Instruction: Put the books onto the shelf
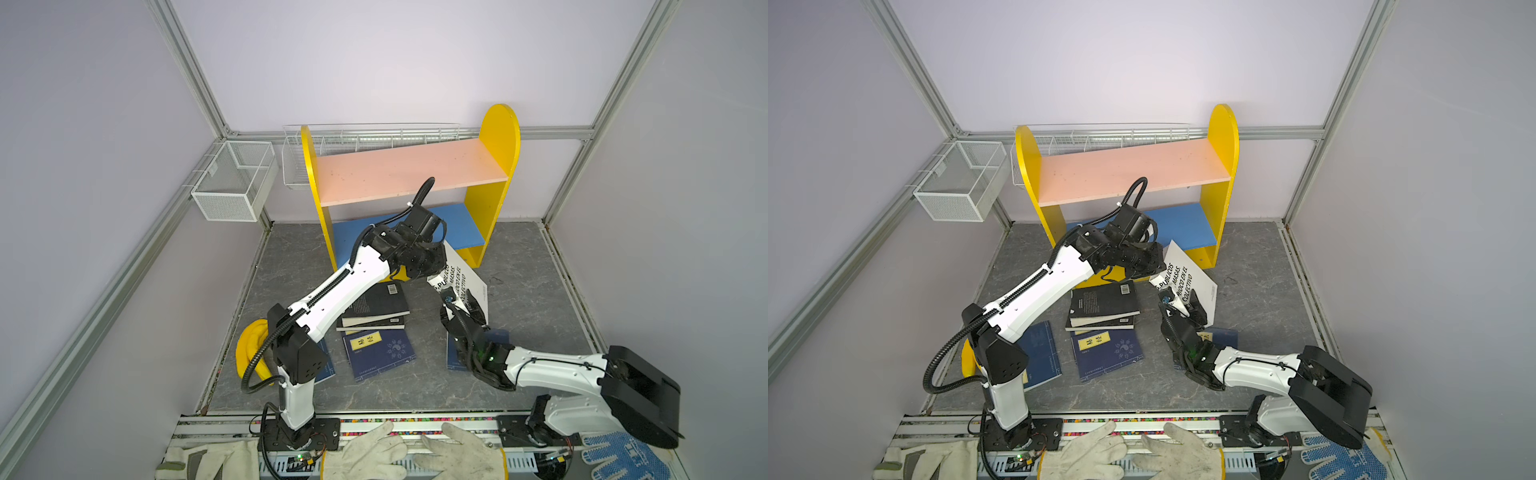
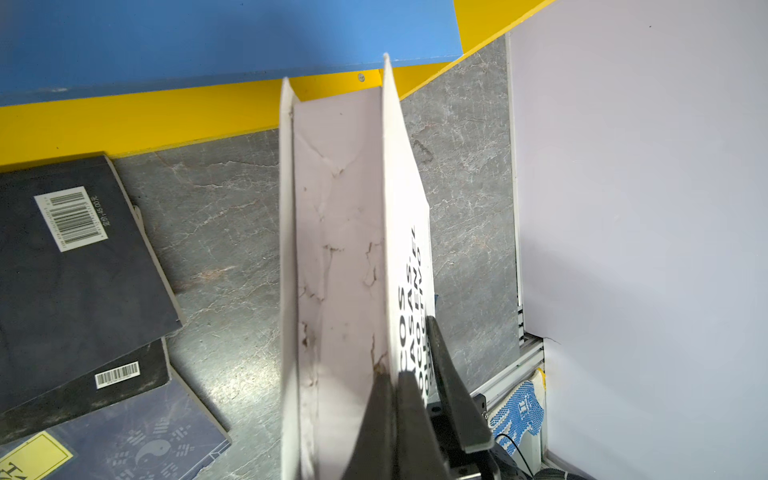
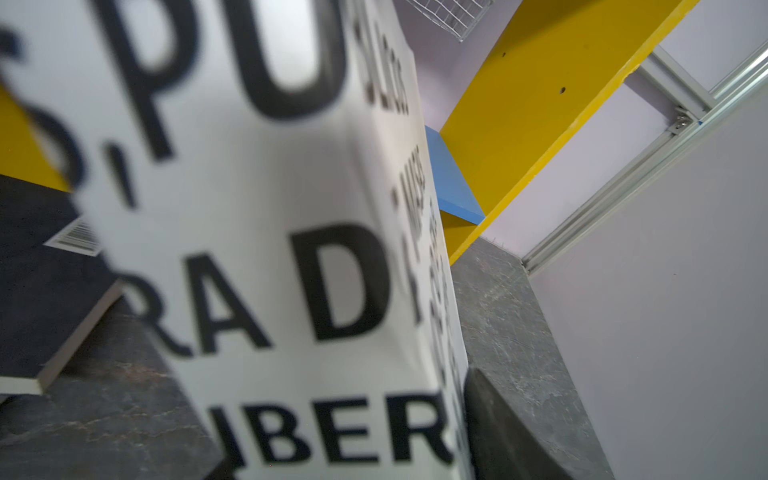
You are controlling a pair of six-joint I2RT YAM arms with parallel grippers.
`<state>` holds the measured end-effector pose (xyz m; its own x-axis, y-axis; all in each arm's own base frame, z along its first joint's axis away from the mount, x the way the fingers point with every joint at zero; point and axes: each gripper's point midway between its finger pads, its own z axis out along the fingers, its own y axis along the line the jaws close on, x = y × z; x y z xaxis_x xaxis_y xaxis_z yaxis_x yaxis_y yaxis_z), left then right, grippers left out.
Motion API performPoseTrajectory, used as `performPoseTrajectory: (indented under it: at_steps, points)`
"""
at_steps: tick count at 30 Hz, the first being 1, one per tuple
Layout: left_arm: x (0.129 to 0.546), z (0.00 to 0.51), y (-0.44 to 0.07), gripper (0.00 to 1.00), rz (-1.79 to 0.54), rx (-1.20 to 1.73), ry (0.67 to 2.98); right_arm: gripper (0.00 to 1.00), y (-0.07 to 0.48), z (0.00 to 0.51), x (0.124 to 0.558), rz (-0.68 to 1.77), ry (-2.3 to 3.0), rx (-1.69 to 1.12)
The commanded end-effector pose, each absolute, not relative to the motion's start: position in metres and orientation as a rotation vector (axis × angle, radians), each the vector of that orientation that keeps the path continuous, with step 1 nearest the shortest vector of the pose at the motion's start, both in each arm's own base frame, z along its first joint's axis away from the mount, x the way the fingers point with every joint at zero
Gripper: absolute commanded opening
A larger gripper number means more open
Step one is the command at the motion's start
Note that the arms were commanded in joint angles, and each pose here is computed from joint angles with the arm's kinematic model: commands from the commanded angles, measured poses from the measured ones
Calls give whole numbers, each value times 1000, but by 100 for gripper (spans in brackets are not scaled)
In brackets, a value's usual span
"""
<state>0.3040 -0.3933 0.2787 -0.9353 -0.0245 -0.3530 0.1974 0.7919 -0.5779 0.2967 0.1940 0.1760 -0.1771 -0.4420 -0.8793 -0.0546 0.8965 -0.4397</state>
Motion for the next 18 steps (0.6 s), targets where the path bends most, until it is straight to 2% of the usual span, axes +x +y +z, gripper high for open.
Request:
performPoseTrajectory:
  at_steps: [1,6,10,12,16,18]
  points:
    - [303,295,-386,0,-900,123,2622,49,183,191,298,-370,1713,-259]
    - [307,302,-383,2,-883,133,2595,39,188,197,295,-275,1734,-284]
    - [308,316,-372,45,-830,154,2549,37,187,209,291,-190,1750,-274]
    - [307,330,-365,55,-829,166,2506,37,187,216,287,-132,1759,-289]
    - [298,366,-351,63,-879,210,2368,37,191,234,274,14,1784,-355]
    - [290,389,-341,81,-924,223,2267,37,195,251,266,98,1796,-388]
